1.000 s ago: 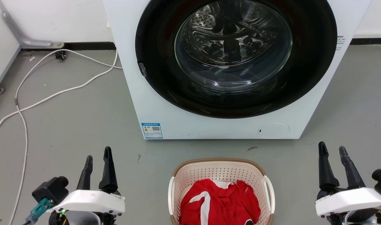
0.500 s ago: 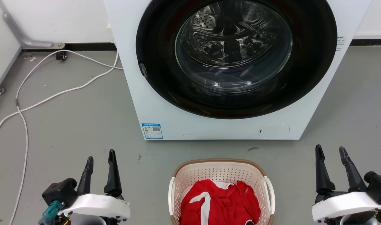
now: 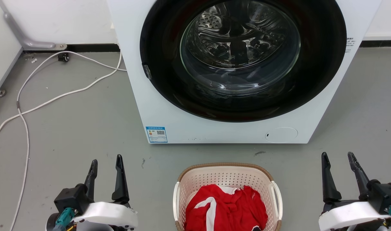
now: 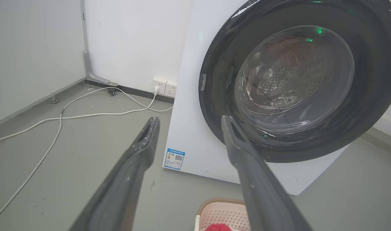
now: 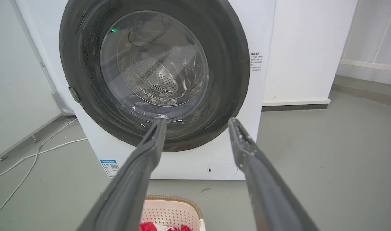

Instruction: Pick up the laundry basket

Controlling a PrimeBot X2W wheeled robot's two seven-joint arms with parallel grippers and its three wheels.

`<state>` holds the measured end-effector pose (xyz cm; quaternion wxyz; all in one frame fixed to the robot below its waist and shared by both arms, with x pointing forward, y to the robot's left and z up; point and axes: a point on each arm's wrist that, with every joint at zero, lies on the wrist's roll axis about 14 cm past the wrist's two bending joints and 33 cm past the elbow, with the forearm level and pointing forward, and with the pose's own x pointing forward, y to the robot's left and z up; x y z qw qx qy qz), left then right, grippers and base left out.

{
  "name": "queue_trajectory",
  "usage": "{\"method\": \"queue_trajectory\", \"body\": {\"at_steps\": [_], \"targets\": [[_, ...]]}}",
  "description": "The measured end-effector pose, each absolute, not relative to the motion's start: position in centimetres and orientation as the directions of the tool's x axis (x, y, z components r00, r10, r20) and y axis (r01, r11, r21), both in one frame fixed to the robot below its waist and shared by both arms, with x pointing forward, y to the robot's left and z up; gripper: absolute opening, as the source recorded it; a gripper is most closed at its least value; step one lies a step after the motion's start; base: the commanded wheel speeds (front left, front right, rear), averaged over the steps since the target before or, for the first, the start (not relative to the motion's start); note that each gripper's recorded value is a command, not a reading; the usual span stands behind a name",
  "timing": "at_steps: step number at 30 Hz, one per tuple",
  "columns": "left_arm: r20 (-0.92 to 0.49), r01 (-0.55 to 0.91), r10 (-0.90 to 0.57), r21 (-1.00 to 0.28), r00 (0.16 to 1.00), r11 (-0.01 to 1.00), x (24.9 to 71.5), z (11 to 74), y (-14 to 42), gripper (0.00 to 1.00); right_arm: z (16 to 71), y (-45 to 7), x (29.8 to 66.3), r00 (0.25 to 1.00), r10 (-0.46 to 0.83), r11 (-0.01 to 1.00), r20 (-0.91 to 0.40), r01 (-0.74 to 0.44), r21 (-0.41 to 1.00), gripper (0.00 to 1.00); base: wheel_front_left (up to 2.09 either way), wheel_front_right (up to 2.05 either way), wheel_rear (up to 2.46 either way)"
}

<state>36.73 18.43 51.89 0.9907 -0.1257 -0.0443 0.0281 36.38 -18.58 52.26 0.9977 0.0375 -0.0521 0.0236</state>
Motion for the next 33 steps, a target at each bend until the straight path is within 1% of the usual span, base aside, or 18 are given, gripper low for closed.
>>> {"method": "queue_trajectory", "body": {"at_steps": [20,30,33], "targets": [[0.109,-0.031,0.043,-0.105,0.993,0.994,36.32,51.91,17.85,1.0,52.41,-18.09,36.19,0.989,0.079,0.994,0.121,-0.069,-0.079,1.0,0.0,0.0,0.0],[0.123,-0.032,0.037,-0.043,0.992,0.999,36.18,52.03,17.7,1.0,52.67,-18.01,36.05,0.987,0.089,0.989,0.135,-0.072,-0.129,1.0,0.0,0.0,0.0],[0.121,-0.033,0.038,-0.043,0.992,0.999,36.14,51.95,17.74,1.0,52.68,-18.03,36.05,0.987,0.089,0.989,0.135,-0.071,-0.132,1.0,0.0,0.0,0.0]]}}
